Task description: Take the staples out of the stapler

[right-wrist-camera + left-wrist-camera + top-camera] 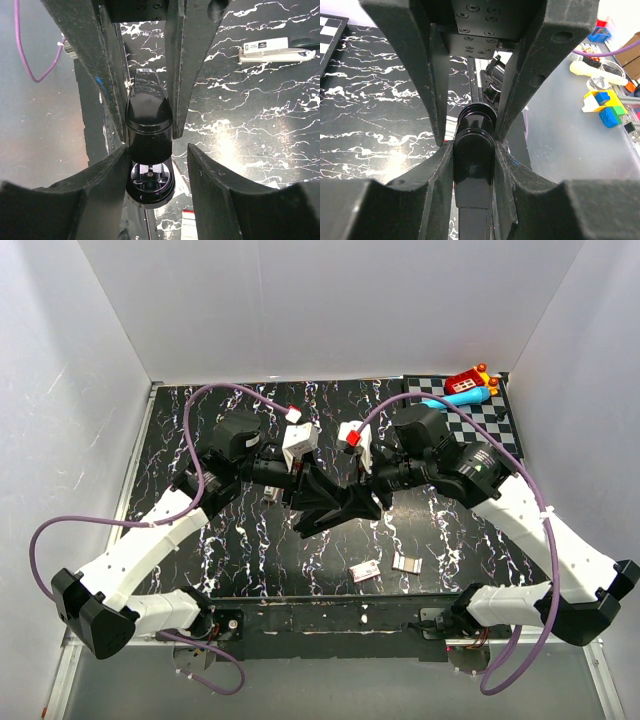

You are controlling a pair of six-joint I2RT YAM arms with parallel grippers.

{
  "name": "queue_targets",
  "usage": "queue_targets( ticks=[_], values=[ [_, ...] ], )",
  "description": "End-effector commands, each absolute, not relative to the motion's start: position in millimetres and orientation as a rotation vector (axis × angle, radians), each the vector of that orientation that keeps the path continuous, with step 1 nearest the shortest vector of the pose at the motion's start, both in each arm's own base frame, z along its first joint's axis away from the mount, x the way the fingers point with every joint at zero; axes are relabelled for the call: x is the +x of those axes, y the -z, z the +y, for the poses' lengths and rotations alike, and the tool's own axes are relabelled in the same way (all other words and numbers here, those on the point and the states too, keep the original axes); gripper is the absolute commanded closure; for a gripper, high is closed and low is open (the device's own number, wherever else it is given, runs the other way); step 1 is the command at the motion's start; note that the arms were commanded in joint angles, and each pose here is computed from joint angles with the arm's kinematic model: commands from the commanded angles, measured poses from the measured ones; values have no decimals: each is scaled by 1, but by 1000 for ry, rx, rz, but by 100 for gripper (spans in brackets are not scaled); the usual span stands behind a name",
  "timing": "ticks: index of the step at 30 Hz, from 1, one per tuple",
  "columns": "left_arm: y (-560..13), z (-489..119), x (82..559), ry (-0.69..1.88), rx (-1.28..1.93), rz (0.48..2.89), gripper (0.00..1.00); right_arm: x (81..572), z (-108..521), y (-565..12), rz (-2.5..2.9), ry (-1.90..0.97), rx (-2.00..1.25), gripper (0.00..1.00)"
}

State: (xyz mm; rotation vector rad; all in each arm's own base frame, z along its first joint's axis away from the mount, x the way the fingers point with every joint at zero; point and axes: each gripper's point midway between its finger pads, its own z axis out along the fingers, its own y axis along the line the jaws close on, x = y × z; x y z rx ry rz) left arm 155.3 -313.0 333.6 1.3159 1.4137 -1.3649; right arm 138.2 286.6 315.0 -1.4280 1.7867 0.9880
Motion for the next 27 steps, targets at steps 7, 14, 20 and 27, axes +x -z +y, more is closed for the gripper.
queue_targets(
  ticks=[7, 14, 20, 27],
  values=[
    [-362, -309, 146, 1352, 1317, 1278, 100, 140, 289, -333, 1682, -982, -1371, 60],
    [-368, -306, 141, 1351, 1324, 1240, 100, 134, 286, -334, 1656, -1005, -1364, 89],
    [-376, -302, 135, 1362, 1303, 1213, 100, 124, 280, -315, 1679, -1039, -1335, 99],
    [-385, -298, 131, 1343, 1281, 1163, 100, 117, 274, -291, 1709, -1067, -1284, 99]
  ],
)
